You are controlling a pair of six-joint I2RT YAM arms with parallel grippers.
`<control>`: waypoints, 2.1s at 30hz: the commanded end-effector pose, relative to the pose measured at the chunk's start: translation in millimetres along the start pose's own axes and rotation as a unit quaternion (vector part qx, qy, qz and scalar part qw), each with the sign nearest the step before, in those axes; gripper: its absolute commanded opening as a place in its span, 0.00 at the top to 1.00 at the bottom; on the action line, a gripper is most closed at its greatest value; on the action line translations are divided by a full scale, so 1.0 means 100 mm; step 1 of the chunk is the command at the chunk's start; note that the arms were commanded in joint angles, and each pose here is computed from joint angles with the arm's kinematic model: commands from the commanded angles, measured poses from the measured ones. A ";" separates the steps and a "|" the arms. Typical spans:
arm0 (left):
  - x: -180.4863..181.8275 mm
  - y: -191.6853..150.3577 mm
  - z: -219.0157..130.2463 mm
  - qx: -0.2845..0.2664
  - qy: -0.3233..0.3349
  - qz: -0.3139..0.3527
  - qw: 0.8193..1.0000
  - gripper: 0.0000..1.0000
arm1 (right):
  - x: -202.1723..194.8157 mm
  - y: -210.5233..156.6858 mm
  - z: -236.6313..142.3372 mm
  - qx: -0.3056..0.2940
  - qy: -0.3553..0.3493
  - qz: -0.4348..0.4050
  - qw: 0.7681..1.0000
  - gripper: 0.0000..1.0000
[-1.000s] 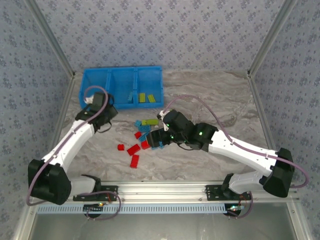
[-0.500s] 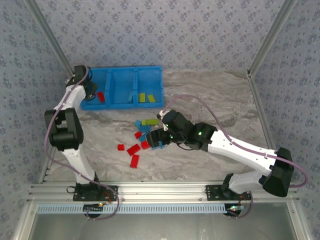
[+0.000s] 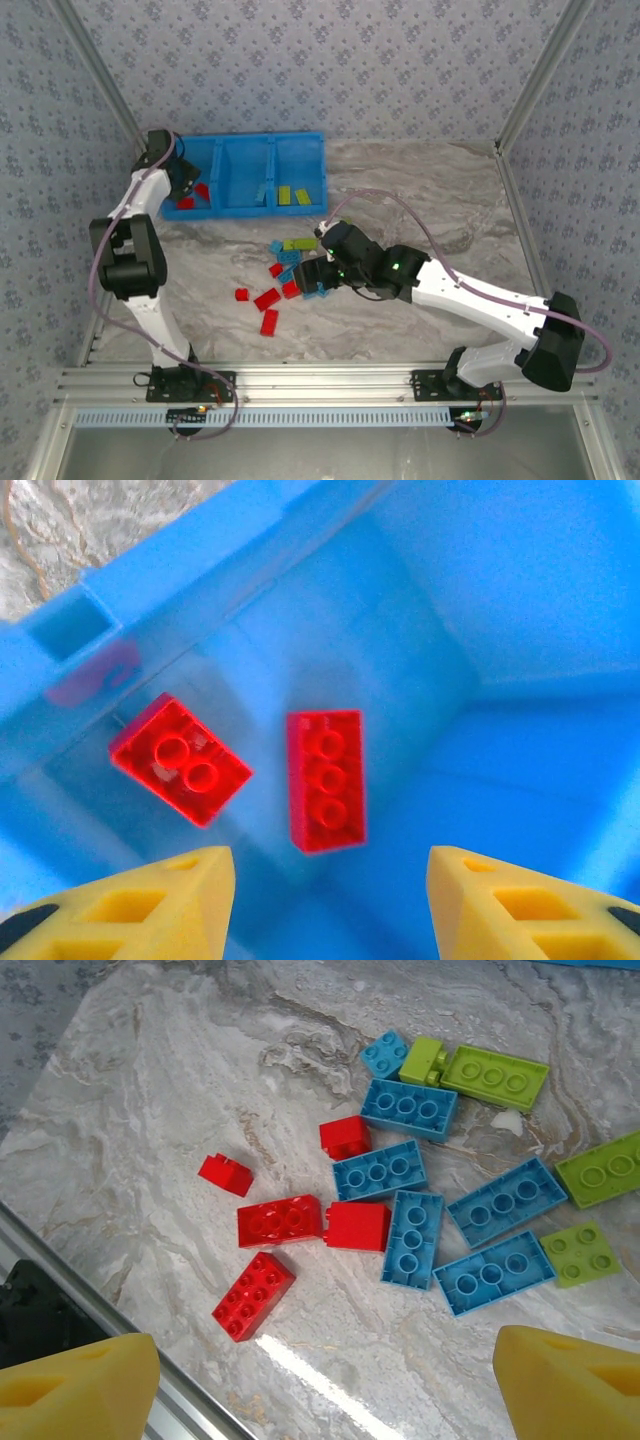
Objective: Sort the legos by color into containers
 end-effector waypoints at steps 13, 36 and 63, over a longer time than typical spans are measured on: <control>-0.48 -1.57 -2.59 -0.119 -0.221 0.364 0.897 0.45 | -0.98 0.36 0.52 -0.055 -0.164 0.152 0.973 0.09; 0.11 -2.66 -2.85 0.023 -0.290 0.620 0.728 0.01 | -1.84 0.96 1.83 -0.003 -0.265 0.135 0.955 0.69; 0.42 -2.35 -2.70 -0.046 -0.204 0.566 0.798 0.01 | -0.40 2.04 2.09 -0.145 -0.177 -0.004 0.973 0.68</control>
Point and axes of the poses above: each hand's point on the last joint's axis, 136 mm out from that joint toward the fingers, its own z axis out along the fingers, its own x axis along the line the jaws close on, y = z × x, the point moved 6 cm from there along -z, back along the fingers, and after that the axes turned 13 degrees about z, right-handed, at the moved point
